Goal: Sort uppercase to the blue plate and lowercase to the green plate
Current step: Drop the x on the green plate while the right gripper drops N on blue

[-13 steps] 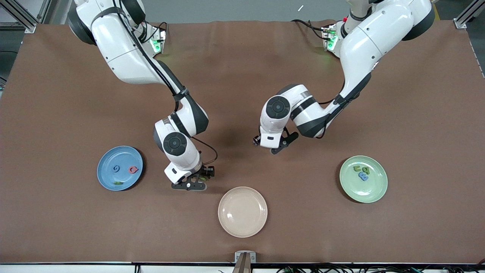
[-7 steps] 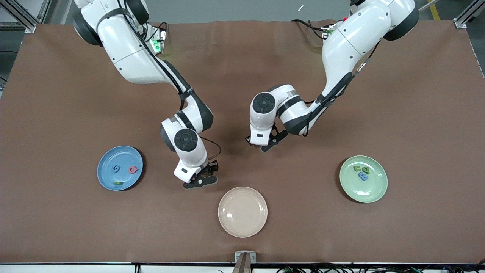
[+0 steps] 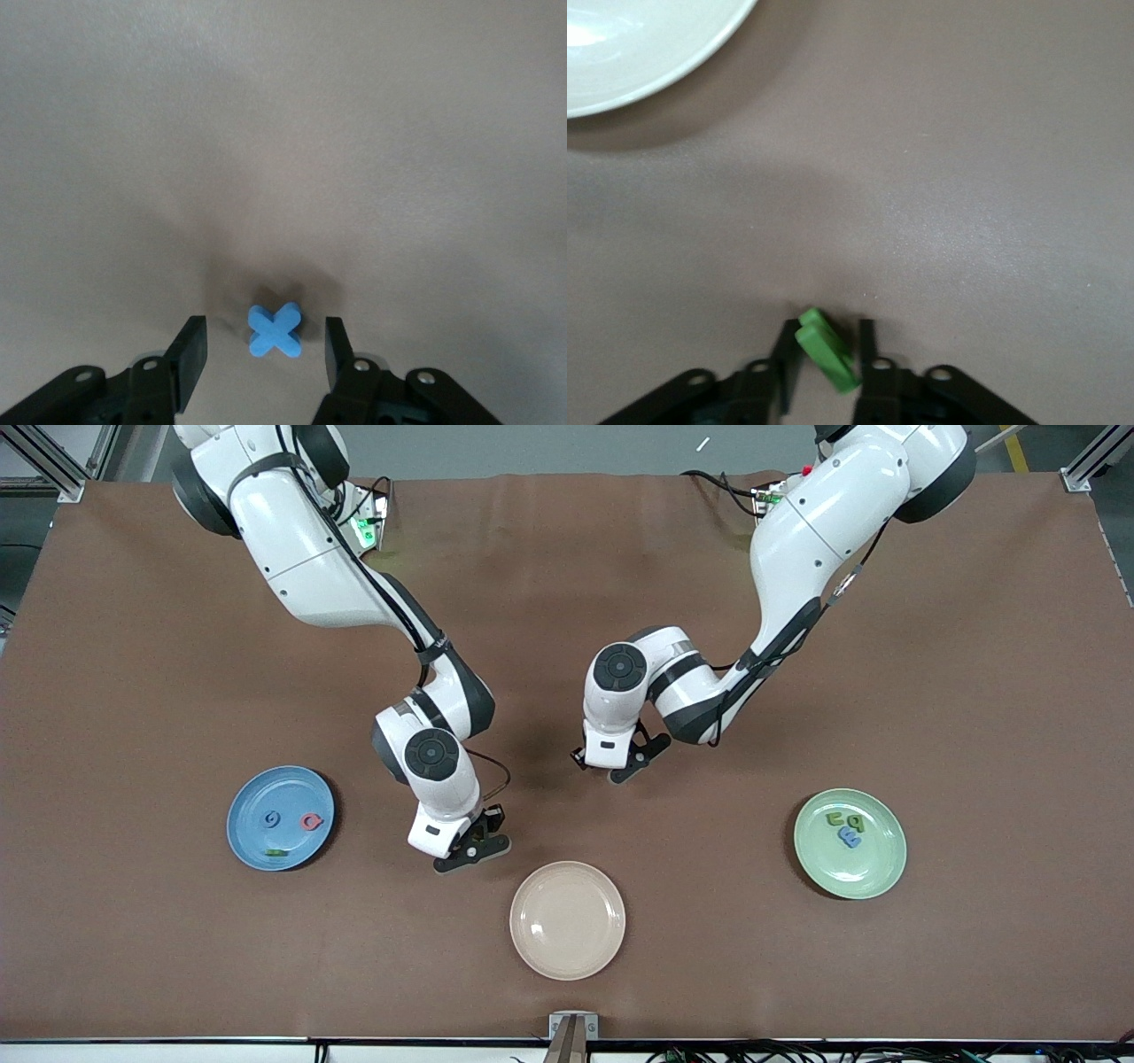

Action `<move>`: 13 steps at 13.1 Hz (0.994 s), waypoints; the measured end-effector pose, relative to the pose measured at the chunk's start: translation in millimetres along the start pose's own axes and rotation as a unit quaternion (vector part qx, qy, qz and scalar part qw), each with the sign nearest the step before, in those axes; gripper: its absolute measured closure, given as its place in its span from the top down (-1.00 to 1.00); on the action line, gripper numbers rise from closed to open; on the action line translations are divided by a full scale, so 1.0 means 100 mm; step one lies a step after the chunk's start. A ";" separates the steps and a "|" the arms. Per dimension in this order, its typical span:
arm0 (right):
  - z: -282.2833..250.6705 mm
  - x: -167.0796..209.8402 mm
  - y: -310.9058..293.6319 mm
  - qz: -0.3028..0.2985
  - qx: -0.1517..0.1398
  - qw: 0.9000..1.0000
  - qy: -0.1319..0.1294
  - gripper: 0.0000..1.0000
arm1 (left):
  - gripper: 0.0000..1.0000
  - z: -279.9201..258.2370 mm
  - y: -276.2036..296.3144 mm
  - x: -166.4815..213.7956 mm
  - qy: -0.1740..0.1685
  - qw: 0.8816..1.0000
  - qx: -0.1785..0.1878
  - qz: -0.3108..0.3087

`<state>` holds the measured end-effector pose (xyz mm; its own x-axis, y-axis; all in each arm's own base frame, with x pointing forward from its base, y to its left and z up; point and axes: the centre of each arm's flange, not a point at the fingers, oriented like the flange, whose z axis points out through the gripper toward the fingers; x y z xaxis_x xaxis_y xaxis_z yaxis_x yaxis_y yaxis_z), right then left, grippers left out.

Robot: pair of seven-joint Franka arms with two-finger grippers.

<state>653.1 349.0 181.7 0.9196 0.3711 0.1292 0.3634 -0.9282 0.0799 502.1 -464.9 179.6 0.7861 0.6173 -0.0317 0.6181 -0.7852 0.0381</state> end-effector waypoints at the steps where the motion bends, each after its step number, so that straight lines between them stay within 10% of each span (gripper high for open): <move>1: 0.00 0.00 0.00 0.000 0.000 1.000 0.000 -0.44 | 0.23 0.03 -0.01 0.00 -0.002 1.000 0.001 0.000; 3: -0.02 0.02 0.05 0.003 -0.001 1.000 0.003 -0.81 | 0.21 0.05 -0.01 0.00 -0.002 1.000 0.002 -0.001; 5: -0.08 0.07 0.34 0.022 -0.009 1.000 -0.003 -0.80 | 0.17 0.04 0.00 0.01 -0.002 1.000 0.001 -0.001; 8: -0.27 0.08 1.15 0.060 -0.024 0.997 -0.038 -0.80 | -0.45 0.03 0.00 0.06 -0.001 1.000 -0.001 -0.005; 13: -0.57 -0.19 2.32 0.002 -0.021 0.992 -0.126 -0.80 | -0.46 -0.06 0.01 0.36 0.008 1.000 -0.010 -0.026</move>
<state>711.2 127.5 253.8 0.9308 0.3450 -0.1211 0.3588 -0.9256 0.1209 531.3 -443.3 184.2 0.7530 0.6578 -0.0178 0.6576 -0.7513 0.0561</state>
